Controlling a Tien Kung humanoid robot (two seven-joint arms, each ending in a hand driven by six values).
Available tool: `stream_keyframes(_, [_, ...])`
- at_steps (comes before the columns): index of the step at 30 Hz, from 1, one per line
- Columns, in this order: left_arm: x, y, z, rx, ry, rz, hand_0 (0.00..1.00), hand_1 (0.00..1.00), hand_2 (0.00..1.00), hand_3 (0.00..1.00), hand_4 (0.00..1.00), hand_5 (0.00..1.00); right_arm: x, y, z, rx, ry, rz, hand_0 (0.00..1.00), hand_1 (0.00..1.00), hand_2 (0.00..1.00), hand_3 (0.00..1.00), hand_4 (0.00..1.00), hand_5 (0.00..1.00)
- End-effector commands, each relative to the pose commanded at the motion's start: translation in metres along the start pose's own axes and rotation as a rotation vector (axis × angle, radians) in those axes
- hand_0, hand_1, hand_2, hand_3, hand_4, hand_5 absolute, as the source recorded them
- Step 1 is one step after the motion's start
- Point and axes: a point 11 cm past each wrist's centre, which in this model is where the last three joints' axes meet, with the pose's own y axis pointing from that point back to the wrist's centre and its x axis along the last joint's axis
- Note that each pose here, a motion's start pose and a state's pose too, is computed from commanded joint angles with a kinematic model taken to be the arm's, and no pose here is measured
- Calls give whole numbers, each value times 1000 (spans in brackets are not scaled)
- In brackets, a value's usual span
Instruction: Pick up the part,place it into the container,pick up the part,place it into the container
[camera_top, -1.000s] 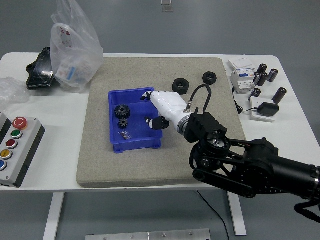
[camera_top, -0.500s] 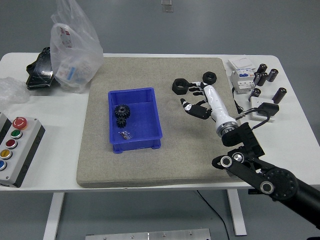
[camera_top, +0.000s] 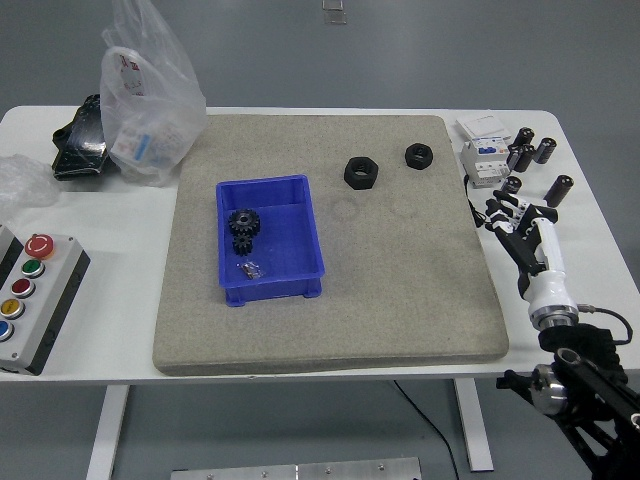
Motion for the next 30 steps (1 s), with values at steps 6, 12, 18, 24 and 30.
stream_keyframes(6, [3,0,-2,-2,-8,4,624,549,502,618,683,383,15,2,-12,73,-85,70,708,707,705,680,740,409])
stream_keyframes(12, [2,0,-4,0,-11,2,625,549,504,619,686,383,10,-8,-20,82,-57,73,756,721,730,694,735,437])
stream_keyframes(18, [-2,0,-5,6,-23,-5,625,549,502,619,689,383,5,-16,-26,62,39,60,774,731,750,711,737,450])
stream_keyframes(24, [2,0,-4,2,-18,1,625,549,504,619,694,378,8,-16,-31,86,55,82,770,728,744,707,733,454])
stream_keyframes(30, [3,0,0,-9,-19,2,625,549,510,618,696,376,13,-16,-31,103,20,122,757,718,732,697,726,448])
